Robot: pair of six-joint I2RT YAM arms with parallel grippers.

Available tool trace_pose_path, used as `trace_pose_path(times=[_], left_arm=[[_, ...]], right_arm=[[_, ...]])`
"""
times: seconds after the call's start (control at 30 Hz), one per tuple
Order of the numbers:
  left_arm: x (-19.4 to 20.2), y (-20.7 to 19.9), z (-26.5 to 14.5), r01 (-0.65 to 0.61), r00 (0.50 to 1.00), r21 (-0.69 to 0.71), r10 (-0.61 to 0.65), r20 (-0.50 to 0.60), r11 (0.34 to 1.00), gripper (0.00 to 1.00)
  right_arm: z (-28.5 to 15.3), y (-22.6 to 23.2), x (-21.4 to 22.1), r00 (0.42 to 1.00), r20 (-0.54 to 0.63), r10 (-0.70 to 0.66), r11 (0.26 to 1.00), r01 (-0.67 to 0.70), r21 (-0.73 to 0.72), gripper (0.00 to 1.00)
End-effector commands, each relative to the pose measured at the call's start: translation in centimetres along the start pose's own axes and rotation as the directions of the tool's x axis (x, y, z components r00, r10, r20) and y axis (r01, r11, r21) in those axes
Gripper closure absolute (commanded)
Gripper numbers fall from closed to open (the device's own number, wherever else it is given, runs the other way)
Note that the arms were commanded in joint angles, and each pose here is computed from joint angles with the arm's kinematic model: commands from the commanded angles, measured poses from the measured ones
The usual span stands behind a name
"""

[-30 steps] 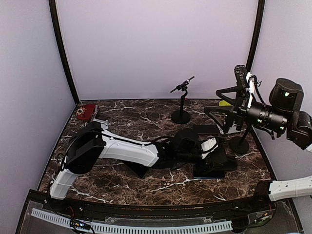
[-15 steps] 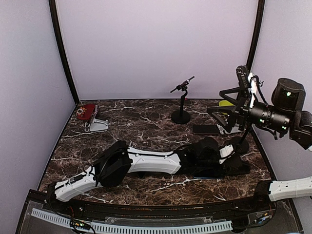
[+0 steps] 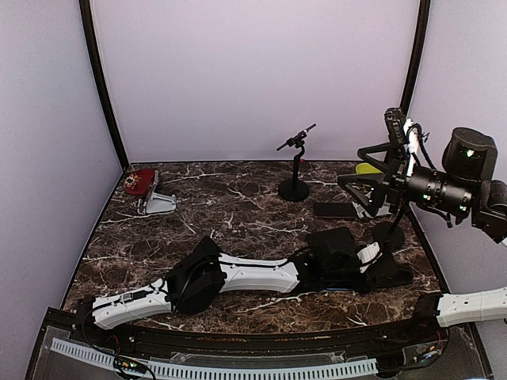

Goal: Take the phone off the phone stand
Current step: Place the phone stand in the corner of the board.

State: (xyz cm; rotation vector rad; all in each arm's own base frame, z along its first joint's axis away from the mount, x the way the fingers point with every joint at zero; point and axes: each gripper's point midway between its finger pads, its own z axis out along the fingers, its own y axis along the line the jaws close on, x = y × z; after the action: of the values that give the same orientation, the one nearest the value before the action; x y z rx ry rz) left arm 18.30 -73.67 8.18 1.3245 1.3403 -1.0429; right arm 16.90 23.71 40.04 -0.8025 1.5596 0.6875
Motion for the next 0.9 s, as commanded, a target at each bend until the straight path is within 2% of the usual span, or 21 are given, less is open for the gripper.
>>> trace_pose_path(times=[0.0,0.1,0.33,0.5,0.63,0.67,0.87], left_arm=[[-5.5,-0.3,-0.1,0.001,0.982,-0.017,0.003,0.187,1.0,0.84],[-5.3,-0.4,0.1,0.005,0.979,-0.019,-0.001,0.204,1.0,0.83],[-5.0,-0.4,0.2,0.01,0.973,-0.021,-0.005,0.229,1.0,0.68],[-5.7,-0.4,0.2,0.006,0.973,-0.026,0.0,0.232,1.0,0.48],[-6.4,-0.3,0.0,-0.004,0.975,-0.031,0.011,0.222,1.0,0.21],[-6.5,-0.4,0.0,-0.005,0.975,-0.029,0.012,0.223,1.0,0.18],[-6.3,-0.4,0.1,0.004,0.974,-0.022,0.001,0.226,1.0,0.18]], right_arm=[[-0.7,-0.3,-1.7,0.999,0.049,0.0,1.0,0.0,0.009,0.01],[-0.7,-0.2,-1.6,0.999,0.049,0.0,1.0,-0.001,0.007,0.01],[-0.4,-0.1,-1.4,0.999,0.044,0.001,1.0,-0.001,0.0,0.01],[-0.2,0.0,-1.3,0.999,0.04,0.007,1.0,-0.006,-0.008,0.0],[-0.1,0.0,-1.4,0.999,0.041,0.009,1.0,-0.009,-0.008,0.01],[0.0,0.1,-1.3,0.999,0.04,0.009,1.0,-0.009,-0.009,0.01],[0.2,0.1,-1.4,0.999,0.038,0.009,1.0,-0.009,-0.013,0.01]])
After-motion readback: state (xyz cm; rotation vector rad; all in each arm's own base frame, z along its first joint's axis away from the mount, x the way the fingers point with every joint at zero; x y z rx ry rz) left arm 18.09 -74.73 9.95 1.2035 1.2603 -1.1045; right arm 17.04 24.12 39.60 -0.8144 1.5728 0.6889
